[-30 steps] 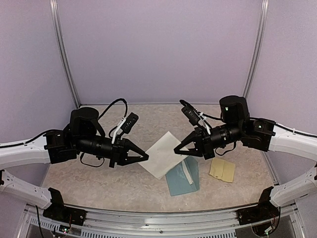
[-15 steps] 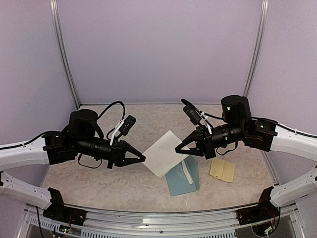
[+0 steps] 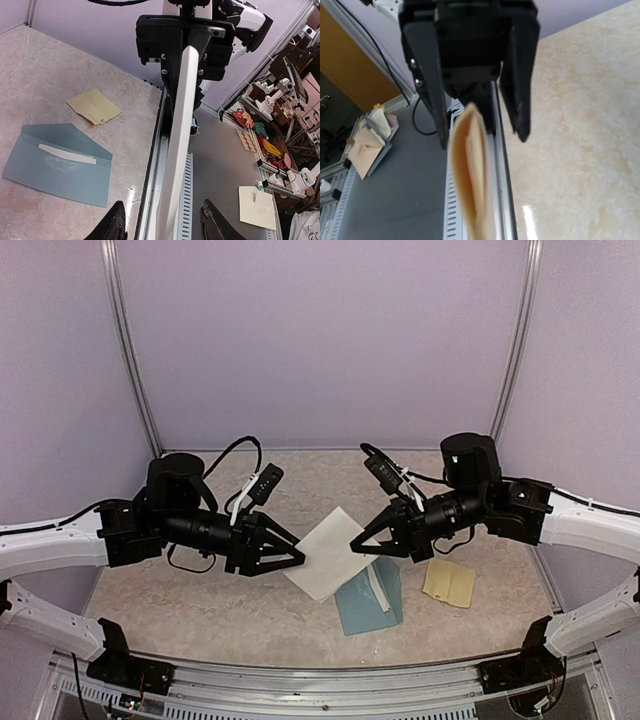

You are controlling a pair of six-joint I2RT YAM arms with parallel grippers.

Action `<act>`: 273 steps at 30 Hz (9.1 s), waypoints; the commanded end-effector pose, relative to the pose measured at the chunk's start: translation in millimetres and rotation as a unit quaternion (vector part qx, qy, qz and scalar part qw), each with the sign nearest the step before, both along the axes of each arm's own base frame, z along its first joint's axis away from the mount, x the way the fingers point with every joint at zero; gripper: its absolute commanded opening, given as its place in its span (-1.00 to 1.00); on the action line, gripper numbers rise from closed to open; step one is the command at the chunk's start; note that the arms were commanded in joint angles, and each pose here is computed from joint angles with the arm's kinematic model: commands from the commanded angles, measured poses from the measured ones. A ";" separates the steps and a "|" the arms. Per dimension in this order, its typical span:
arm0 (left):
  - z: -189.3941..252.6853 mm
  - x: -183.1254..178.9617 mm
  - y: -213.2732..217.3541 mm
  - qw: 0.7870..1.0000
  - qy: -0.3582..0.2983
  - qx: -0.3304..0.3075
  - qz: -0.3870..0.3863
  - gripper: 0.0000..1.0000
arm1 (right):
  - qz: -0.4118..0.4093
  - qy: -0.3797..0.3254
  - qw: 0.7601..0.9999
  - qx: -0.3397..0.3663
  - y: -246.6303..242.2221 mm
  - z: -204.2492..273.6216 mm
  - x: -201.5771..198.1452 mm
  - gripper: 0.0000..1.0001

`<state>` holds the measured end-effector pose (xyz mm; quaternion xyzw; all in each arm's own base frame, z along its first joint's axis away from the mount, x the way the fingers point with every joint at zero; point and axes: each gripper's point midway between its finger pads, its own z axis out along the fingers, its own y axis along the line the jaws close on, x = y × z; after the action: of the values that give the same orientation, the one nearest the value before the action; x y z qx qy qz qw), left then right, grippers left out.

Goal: Place the letter into the envelope and seal it

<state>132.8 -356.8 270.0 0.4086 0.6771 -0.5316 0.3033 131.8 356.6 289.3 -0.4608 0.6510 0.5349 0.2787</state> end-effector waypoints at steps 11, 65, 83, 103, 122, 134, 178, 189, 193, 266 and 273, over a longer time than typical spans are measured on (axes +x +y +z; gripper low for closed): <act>17.9 3.6 -21.9 0.999 -0.026 -0.016 -0.037 -0.15 | 0.029 0.006 1.000 -0.001 8.5 -5.3 -3.2 -1.00; 46.3 18.7 -50.3 0.997 -0.043 -0.047 -0.053 -0.08 | 0.040 0.022 0.999 -0.016 11.2 -23.7 -5.5 -1.00; 50.2 24.1 -53.7 0.996 -0.048 -0.051 -0.051 -0.90 | 0.038 0.021 0.999 -0.019 10.6 -27.5 -4.9 -1.00; 4.4 13.5 -35.5 0.999 -0.017 0.014 -0.041 -1.00 | 0.014 0.003 1.000 -0.017 6.5 -17.2 -0.1 -1.00; 111.8 34.7 5.5 0.945 -0.078 -0.256 0.190 -1.00 | -0.122 0.064 0.973 0.185 28.0 30.1 33.4 0.71; 100.6 28.6 -2.9 0.951 -0.074 -0.246 0.174 -1.00 | -0.099 0.047 0.967 0.231 34.1 56.6 26.0 -0.17; -217.7 91.6 -65.4 0.899 0.206 0.149 0.356 0.04 | -0.383 0.224 0.865 -0.235 -115.0 -212.5 89.8 -1.00; -260.0 82.9 -63.2 0.888 0.237 0.190 0.346 0.03 | -0.394 0.232 0.848 -0.268 -119.8 -235.4 93.6 -1.00; -262.9 81.6 -64.4 0.889 0.243 0.188 0.341 0.00 | -0.401 0.240 0.837 -0.285 -122.9 -243.7 93.6 -1.00; -276.9 105.5 -82.0 0.907 0.196 0.191 0.321 -0.32 | -0.446 0.261 0.795 -0.317 -141.7 -242.8 91.7 -1.00; -271.6 100.3 -88.2 0.910 0.197 0.182 0.316 -0.32 | -0.434 0.270 0.793 -0.331 -138.9 -252.6 88.6 -1.00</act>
<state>252.0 -459.5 28.2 0.1056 0.8779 -0.3796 0.2723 224.1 222.1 45.1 -0.0359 0.9638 0.2227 0.1421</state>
